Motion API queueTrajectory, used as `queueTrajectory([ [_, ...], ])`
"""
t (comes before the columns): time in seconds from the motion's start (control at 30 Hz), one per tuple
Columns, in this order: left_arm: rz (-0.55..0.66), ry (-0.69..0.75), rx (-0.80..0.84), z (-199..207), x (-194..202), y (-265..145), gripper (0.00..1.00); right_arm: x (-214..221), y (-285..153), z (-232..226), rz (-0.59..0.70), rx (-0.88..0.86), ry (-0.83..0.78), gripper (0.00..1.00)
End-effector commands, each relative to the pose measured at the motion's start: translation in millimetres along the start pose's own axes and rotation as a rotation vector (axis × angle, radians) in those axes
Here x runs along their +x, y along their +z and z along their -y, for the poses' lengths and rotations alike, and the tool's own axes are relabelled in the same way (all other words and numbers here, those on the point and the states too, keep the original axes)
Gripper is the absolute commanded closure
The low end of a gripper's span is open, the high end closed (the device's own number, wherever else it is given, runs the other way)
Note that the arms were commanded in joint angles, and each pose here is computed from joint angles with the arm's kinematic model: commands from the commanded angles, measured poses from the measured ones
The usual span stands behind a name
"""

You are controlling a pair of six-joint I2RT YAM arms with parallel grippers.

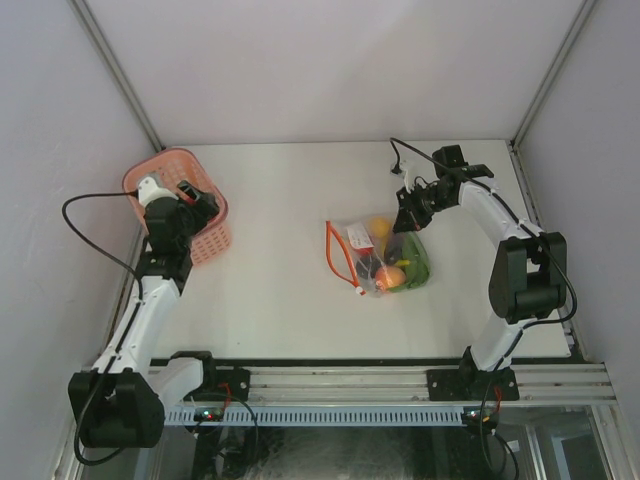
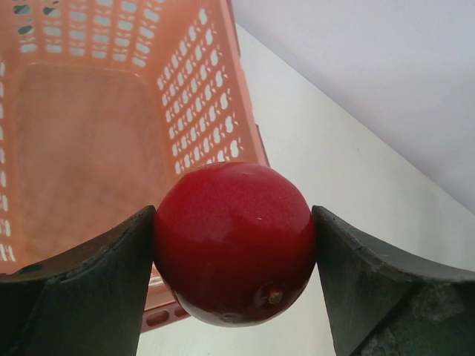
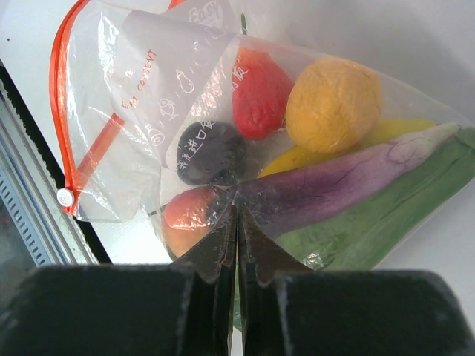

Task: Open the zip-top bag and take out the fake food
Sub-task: Place the fake fruit in the bin.

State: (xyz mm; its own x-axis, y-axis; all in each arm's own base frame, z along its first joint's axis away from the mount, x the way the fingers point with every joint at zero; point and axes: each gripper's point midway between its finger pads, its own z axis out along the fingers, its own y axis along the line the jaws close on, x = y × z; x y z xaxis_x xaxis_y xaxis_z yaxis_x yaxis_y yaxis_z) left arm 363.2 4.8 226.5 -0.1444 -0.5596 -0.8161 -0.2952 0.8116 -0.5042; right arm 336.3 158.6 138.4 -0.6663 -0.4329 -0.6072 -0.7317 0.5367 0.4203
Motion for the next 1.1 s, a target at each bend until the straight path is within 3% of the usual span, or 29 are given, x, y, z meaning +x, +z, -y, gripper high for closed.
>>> queueTrajectory([
  [0.0, 0.095, -0.045, -0.02, 4.8, -37.9, 1.5, 0.96, -19.6, -11.5, -7.1, 0.061, -0.001, -0.065, 1.0],
  [0.8, 0.099, -0.123, -0.164, -25.5, -39.0, 15.7, 0.92, -20.5, -12.7, -8.8, 0.065, -0.005, -0.069, 1.0],
  [1.07, 0.073, -0.138, -0.184, -28.8, -34.5, 19.8, 0.79, -20.6, -12.9, -9.3, 0.065, -0.006, -0.072, 1.0],
])
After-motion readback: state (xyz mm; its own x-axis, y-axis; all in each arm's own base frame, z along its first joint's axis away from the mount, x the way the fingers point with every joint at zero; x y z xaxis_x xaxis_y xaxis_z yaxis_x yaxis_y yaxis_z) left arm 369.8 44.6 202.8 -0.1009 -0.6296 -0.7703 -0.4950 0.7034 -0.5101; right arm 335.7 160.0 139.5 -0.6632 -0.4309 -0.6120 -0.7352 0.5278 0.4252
